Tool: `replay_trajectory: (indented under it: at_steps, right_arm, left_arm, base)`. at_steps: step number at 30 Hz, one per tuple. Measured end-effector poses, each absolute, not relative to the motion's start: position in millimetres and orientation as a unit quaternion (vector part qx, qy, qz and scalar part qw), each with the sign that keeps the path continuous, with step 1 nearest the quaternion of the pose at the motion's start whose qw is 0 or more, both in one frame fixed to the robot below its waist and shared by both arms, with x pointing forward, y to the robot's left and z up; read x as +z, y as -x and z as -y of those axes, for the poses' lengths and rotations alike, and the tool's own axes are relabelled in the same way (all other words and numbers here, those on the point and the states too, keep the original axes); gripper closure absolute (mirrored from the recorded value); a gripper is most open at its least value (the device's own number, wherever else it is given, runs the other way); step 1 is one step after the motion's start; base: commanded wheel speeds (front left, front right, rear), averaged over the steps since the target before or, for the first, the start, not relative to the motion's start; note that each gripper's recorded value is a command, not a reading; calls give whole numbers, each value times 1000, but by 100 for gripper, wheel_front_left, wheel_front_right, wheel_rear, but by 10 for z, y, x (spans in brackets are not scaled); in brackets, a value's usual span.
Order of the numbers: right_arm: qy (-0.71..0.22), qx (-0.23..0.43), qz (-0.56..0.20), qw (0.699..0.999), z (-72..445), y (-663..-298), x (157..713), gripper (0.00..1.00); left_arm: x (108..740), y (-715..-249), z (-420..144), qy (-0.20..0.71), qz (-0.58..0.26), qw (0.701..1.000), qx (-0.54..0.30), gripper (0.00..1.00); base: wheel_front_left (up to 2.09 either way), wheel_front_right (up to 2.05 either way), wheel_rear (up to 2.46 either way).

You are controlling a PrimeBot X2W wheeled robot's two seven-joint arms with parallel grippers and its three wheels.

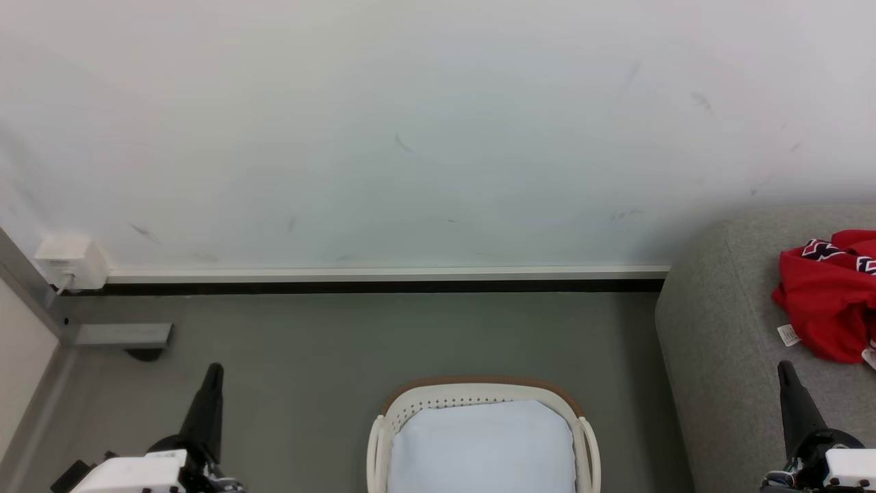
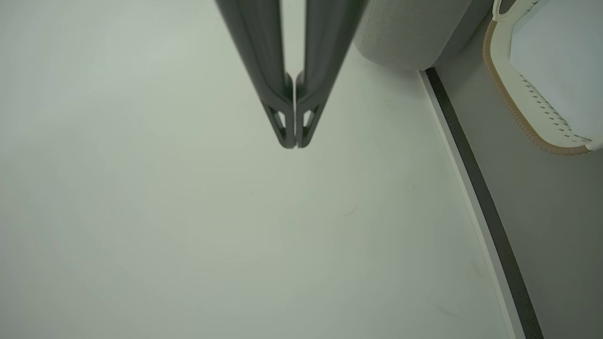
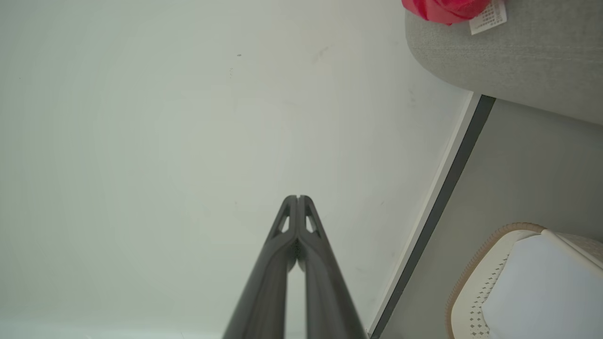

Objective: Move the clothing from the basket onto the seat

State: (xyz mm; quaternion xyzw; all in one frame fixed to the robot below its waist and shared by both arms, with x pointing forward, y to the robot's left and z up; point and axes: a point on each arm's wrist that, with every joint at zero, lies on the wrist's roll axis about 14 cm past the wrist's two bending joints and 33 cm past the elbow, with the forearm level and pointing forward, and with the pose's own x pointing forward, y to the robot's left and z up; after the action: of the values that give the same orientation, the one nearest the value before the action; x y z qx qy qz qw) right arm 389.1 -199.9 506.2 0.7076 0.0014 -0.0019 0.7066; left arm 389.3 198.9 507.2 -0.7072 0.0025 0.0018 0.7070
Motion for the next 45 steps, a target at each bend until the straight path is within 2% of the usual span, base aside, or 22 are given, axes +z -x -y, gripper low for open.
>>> replay_trajectory:
  at_steps: [45]
  right_arm:
    - [-709, -1, -1, 706, 2000, -3893, 5067, 100]
  left_arm:
    - [5073, -3894, -1989, 707, -2, 707, 2, 100]
  base:
    - [0, 0, 0]
